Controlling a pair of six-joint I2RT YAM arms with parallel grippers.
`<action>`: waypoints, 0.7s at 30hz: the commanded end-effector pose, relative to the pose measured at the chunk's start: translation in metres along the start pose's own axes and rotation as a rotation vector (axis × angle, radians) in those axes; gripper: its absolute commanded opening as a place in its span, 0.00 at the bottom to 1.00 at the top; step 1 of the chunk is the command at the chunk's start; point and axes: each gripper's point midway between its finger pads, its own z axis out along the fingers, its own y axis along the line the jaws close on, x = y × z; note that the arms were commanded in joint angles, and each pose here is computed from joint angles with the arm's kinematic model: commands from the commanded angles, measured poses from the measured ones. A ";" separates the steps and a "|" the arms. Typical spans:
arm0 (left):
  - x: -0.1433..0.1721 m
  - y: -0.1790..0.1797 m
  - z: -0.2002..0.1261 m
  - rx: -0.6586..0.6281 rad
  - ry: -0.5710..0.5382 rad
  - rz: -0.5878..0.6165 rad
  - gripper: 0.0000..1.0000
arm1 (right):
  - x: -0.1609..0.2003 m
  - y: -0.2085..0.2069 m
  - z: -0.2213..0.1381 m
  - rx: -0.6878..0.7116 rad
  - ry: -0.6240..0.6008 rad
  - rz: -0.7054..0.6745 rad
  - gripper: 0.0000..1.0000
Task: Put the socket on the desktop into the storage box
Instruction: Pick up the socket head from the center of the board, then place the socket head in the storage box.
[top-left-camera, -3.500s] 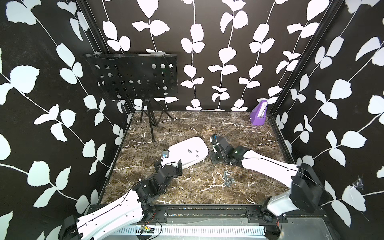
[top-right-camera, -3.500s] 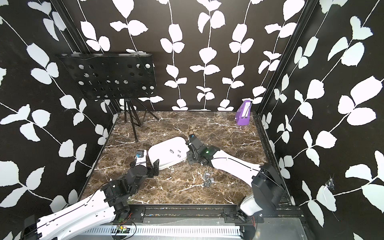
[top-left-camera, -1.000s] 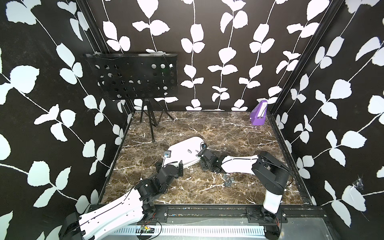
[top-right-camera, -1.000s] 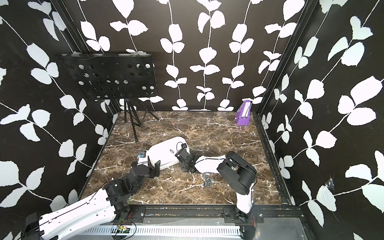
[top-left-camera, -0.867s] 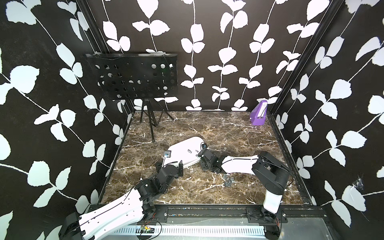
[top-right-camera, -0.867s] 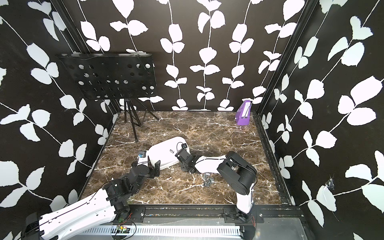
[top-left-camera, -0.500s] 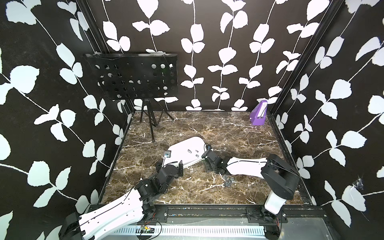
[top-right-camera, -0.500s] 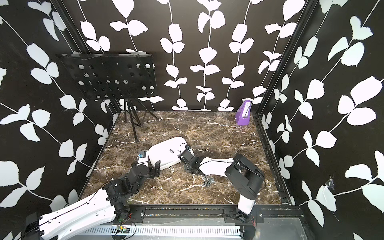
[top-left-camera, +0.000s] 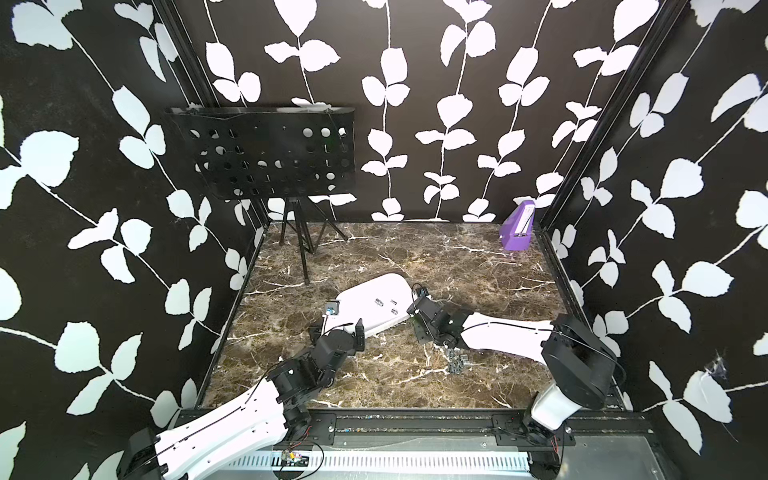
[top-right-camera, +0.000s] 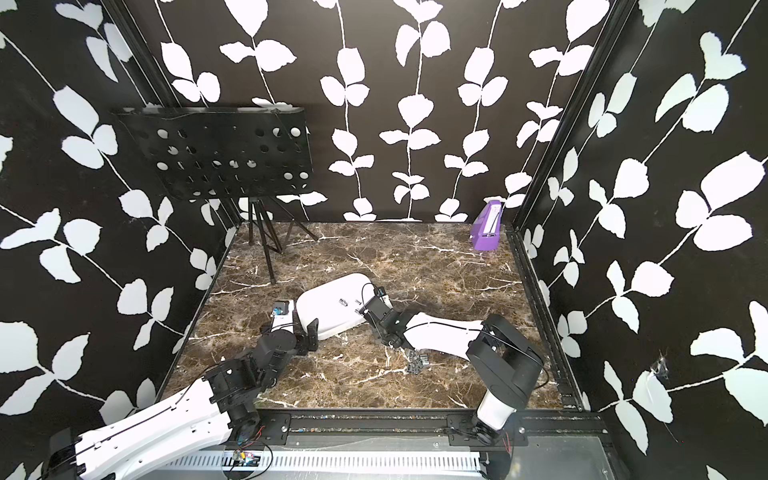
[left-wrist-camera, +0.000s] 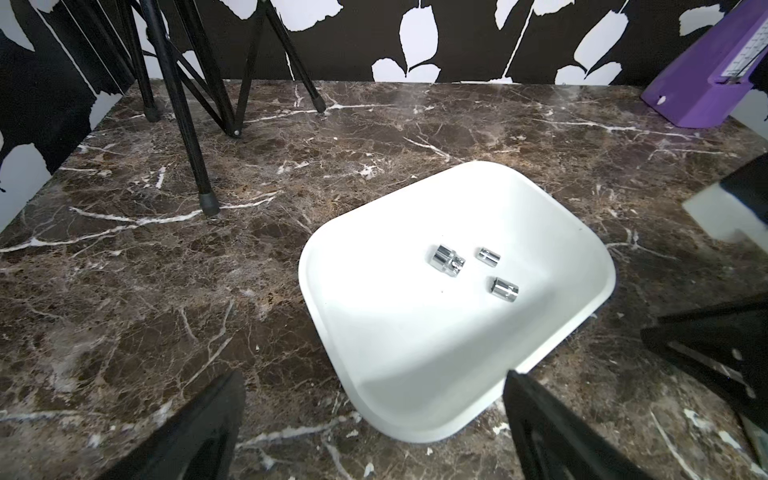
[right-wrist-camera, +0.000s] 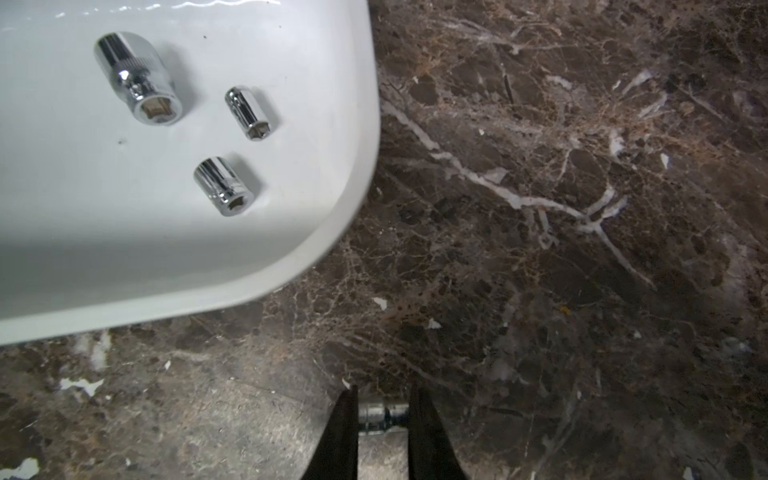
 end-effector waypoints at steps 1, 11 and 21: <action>0.000 0.004 0.000 -0.023 -0.007 0.011 0.97 | -0.026 0.007 -0.018 -0.028 -0.048 0.023 0.16; -0.003 0.010 -0.001 -0.061 -0.016 0.019 0.97 | -0.069 0.036 -0.047 -0.109 -0.111 0.007 0.16; 0.001 0.010 0.001 -0.064 -0.002 0.020 0.97 | -0.107 0.072 -0.031 -0.136 -0.121 -0.024 0.17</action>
